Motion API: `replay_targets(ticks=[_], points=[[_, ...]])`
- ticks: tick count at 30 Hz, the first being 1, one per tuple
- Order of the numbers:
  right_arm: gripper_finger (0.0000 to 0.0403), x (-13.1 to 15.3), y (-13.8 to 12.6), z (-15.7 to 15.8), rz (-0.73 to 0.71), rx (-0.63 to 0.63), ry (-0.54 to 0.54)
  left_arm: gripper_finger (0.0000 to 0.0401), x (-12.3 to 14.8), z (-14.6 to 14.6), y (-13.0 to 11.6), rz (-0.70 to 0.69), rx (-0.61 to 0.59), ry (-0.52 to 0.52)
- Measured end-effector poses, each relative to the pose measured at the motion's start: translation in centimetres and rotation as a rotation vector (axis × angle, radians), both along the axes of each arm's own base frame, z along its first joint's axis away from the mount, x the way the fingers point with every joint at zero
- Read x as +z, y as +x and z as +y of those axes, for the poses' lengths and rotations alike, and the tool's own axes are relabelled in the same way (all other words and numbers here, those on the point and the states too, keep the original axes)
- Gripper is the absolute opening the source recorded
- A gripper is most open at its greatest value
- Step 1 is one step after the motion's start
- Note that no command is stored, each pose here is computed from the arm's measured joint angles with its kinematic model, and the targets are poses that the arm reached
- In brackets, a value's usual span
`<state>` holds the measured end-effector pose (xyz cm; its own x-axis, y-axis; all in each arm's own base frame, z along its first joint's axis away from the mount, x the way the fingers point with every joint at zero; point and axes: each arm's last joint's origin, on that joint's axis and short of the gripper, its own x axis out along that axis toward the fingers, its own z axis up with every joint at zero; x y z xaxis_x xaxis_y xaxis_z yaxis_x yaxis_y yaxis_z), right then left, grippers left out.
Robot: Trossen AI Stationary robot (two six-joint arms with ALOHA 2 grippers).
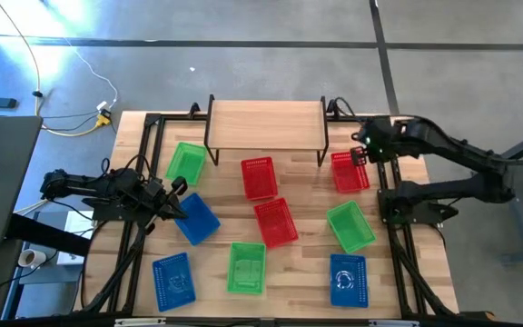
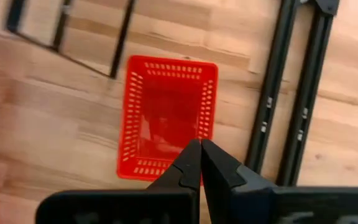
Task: Stack baskets on shelf by color
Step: Stack the top right red basket on the top of the bottom red basket
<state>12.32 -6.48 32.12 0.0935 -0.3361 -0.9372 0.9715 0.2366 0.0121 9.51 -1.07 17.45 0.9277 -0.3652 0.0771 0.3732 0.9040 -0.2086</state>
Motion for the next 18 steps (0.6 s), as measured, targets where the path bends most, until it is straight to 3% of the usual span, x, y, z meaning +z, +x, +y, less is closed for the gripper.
replay_targets(ticks=[10, 18], points=[[0.0, -0.8, -0.7, -4.4, -0.051, -0.003, 0.147, 0.0001, 0.0, 0.0, 0.0, 0.001, 0.0, -0.002], [0.0, -2.7, -0.6, -7.8, 0.016, -0.058, 0.252, 0.0001, 0.0, 0.0, 0.0, 0.007, -0.001, -0.017]])
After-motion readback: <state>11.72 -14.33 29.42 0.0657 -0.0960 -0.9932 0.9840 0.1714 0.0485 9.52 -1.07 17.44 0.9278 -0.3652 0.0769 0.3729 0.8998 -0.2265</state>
